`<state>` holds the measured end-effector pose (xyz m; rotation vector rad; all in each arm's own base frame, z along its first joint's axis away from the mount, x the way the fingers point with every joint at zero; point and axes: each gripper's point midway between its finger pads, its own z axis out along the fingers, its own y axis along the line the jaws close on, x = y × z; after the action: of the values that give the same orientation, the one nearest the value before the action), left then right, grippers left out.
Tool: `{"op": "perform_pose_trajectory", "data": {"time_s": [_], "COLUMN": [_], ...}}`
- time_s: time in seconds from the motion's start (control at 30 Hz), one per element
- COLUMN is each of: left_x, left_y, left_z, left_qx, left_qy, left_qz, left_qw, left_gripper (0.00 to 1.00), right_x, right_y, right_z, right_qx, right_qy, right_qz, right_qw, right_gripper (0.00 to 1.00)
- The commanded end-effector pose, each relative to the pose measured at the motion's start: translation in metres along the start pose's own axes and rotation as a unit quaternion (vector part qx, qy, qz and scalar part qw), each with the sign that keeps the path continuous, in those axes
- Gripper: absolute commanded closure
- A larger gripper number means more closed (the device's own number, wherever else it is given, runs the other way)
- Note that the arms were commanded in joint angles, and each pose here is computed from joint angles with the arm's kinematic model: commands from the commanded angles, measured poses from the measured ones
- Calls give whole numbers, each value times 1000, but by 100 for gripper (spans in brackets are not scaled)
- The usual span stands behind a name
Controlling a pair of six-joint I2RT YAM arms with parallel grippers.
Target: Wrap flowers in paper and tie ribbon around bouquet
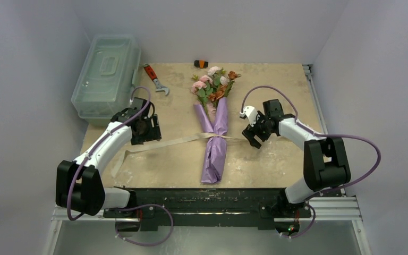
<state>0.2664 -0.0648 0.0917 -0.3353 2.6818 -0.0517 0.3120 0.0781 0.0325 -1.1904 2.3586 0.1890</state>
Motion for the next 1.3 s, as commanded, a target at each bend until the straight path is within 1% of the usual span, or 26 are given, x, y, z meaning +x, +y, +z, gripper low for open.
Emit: {"op": "perform_pose_trajectory", "data": {"time_s": [0.0, 0.23, 0.3, 0.33, 0.37, 0.4, 0.5, 0.57, 0.67, 0.87, 1.03, 1.13, 1.27], "left_x": [-18, -21, -22, -22, -22, -23, -24, -24, -23, -22, -21, -19, -16], "left_y": [-9, -13, -14, -14, -14, -14, -15, -16, -18, -27, -30, -31, -34], "left_z": [-10, -6, -5, -5, -4, -4, -3, -3, -2, 4, 8, 11, 17], "left_qx": [13, 19, 20, 19, 20, 21, 22, 24, 29, 48, 54, 58, 62], "left_qy": [-38, -38, -40, -40, -40, -41, -41, -40, -37, -29, -30, -28, -24], "left_qz": [-10, -9, -8, -7, -6, -5, -4, -2, 0, 4, 2, 1, -1], "left_qw": [999, 999, 999, 999, 999, 999, 999, 999, 999, 998, 998, 998, 998], "left_gripper": [30, 31, 31, 31, 31, 31, 32, 32, 34, 36, 38, 38, 39], "right_x": [-11, -3, -1, 0, 1, 1, 1, -6, -28, -74, -110, -133, -171], "right_y": [-12, 5, 6, 7, 7, 6, 4, 5, 10, 8, 16, 29, 53], "right_z": [4, 21, 24, 24, 25, 25, 22, 16, 2, -39, -79, -91, -93], "right_qx": [28, 2, 0, 0, 0, 3, 8, 14, 22, 56, 75, 65, 25], "right_qy": [-21, -2, 4, 6, 9, 11, 18, 15, -2, -66, -122, -144, -163], "right_qz": [-23, -23, -21, -20, -19, -19, -21, -22, -20, 39, 43, 40, 46], "right_qw": [999, 1000, 1000, 1000, 1000, 1000, 1000, 1000, 1000, 995, 989, 987, 985], "right_gripper": [14, 22, 30, 42, 58, 70, 100, 100, 100, 100, 100, 100, 100]}}
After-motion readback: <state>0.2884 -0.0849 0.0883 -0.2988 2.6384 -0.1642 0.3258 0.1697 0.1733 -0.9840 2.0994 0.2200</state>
